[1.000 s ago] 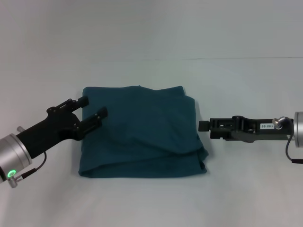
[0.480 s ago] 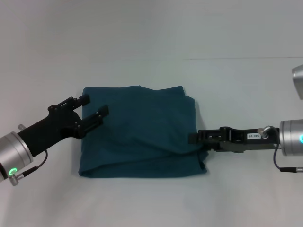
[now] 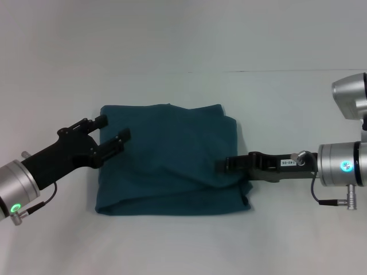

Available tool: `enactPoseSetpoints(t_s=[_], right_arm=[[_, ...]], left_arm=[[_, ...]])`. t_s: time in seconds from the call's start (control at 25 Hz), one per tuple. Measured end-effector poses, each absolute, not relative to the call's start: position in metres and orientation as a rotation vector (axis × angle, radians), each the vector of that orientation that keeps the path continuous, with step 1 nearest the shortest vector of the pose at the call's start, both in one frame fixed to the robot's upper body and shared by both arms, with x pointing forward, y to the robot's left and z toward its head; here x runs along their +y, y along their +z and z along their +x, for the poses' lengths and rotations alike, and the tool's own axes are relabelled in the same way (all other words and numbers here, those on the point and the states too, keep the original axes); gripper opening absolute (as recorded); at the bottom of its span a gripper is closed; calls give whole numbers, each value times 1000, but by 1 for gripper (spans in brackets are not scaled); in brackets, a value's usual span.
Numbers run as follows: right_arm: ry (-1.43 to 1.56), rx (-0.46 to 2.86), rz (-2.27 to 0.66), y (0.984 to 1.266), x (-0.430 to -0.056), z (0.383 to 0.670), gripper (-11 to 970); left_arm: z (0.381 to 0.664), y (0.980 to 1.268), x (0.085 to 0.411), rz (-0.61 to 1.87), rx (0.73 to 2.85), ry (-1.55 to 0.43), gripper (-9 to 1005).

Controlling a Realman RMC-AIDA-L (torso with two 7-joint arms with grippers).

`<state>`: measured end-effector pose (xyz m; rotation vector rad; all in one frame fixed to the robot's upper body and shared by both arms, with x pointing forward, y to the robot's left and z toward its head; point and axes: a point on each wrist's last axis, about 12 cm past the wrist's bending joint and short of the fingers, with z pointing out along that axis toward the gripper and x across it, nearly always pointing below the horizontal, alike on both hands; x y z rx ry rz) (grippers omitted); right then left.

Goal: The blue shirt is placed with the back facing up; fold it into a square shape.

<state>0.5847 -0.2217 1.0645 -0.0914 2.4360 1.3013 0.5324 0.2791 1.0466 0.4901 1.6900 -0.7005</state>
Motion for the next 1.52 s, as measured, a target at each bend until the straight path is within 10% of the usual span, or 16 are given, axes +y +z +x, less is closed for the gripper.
enactPoseSetpoints(t_s=[0.4,0.8,1.52], right_arm=[[1229,2444,-93,1059,-215,588,519],[1294,2335,-211,1071,-215,588,60],[1318,2269,-315,1101,-228,597,44]], left_arm=[[531,1046,280,485,1694,-696,690],[532,1046,280,486,1693,-696,690],[531,1046,282,455,1698,-709,690]])
